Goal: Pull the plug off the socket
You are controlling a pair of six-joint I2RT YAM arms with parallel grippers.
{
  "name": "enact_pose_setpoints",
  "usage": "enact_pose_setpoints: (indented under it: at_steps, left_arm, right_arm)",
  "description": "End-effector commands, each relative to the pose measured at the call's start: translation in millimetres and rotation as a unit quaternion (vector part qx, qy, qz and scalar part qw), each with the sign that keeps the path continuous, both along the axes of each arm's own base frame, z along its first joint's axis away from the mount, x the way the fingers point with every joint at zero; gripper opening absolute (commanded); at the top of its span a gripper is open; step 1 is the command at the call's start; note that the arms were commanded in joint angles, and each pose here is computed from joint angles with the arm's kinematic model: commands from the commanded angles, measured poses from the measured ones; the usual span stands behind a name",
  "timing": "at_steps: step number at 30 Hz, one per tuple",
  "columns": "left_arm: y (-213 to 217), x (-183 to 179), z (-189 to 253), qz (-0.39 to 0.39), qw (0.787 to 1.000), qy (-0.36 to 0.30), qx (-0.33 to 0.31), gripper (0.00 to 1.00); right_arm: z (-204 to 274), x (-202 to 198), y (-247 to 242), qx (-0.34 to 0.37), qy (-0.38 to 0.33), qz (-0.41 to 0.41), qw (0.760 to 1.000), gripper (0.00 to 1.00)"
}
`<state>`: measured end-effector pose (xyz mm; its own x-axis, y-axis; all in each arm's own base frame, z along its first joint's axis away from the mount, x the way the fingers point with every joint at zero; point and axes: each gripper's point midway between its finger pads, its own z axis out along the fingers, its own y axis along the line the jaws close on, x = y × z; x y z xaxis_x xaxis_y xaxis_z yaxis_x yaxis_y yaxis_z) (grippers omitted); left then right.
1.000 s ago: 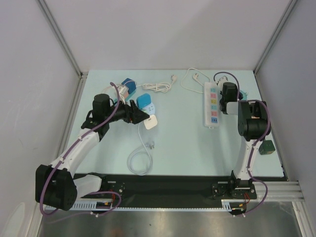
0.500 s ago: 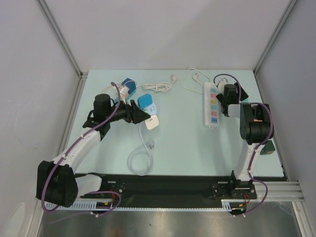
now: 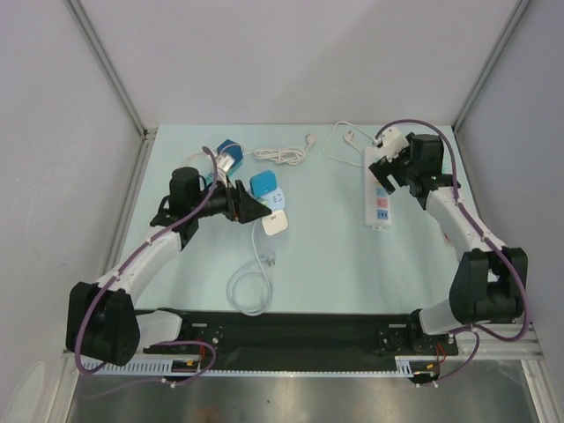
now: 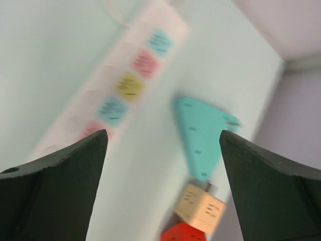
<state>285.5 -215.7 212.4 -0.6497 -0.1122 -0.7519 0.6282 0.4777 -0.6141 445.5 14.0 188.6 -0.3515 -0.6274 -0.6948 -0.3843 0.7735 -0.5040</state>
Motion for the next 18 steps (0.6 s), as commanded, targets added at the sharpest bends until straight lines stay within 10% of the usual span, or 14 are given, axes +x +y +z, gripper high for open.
enact_pose_setpoints:
  at_steps: [1,12,18]
  left_arm:
    - [-14.5,-6.6,26.3,-0.055,0.997,-0.060,-0.013,0.00]
    - [-46.8,-48.8,28.3,-0.159,0.983,-0.096,0.000,0.00]
    - [-58.2,-72.3,31.5,-0.211,0.971,-0.114,-0.007,0.00]
  right_arm:
    - [10.3,-73.0,92.1,0.151,0.109,0.216,0.958,1.00]
    - [83.2,-171.6,216.3,0.342,0.206,0.481,0.781,1.00]
    - [102.7,-184.8,247.5,0.365,0.234,0.529,0.729,0.99]
